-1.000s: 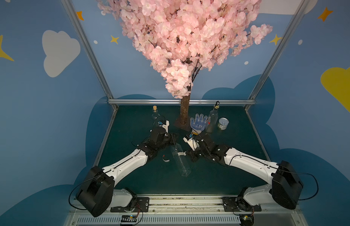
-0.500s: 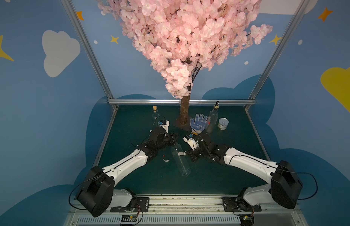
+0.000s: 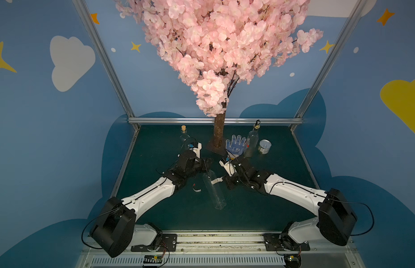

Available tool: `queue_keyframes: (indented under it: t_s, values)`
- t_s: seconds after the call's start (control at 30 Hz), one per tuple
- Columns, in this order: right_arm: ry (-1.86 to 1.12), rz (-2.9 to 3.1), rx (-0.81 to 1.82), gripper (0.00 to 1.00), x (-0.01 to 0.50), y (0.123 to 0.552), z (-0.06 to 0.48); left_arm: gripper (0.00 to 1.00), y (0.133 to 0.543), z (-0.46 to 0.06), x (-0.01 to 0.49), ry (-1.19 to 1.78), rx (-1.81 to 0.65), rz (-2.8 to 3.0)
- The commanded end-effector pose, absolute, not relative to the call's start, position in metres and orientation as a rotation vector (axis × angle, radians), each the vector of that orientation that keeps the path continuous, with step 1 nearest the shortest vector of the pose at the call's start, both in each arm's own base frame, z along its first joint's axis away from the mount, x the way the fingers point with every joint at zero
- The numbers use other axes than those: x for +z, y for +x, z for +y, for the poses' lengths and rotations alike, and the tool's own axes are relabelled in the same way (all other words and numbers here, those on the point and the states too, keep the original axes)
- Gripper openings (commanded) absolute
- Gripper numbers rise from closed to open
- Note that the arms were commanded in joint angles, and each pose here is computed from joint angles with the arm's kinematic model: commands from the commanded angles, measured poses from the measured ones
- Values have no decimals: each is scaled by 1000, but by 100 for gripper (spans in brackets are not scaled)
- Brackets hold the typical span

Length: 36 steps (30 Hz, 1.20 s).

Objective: Remove the label from the bottle
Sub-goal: Tear open the label from the bottle.

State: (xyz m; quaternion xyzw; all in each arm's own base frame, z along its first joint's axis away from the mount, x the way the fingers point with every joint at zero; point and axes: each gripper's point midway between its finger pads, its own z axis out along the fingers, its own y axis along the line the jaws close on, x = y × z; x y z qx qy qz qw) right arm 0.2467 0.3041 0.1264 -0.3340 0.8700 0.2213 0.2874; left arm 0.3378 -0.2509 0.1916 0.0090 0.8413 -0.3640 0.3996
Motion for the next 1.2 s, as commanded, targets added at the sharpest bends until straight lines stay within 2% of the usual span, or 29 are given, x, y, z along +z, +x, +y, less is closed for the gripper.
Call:
queue_keyframes:
  t_s: [0.0, 1.17]
  values:
    - [-905, 2304, 602, 0, 131, 250, 310, 2, 329, -249, 177, 80, -895, 2169]
    - [-890, 2305, 568, 0, 134, 252, 303, 2, 325, -257, 187, 146, -936, 2131]
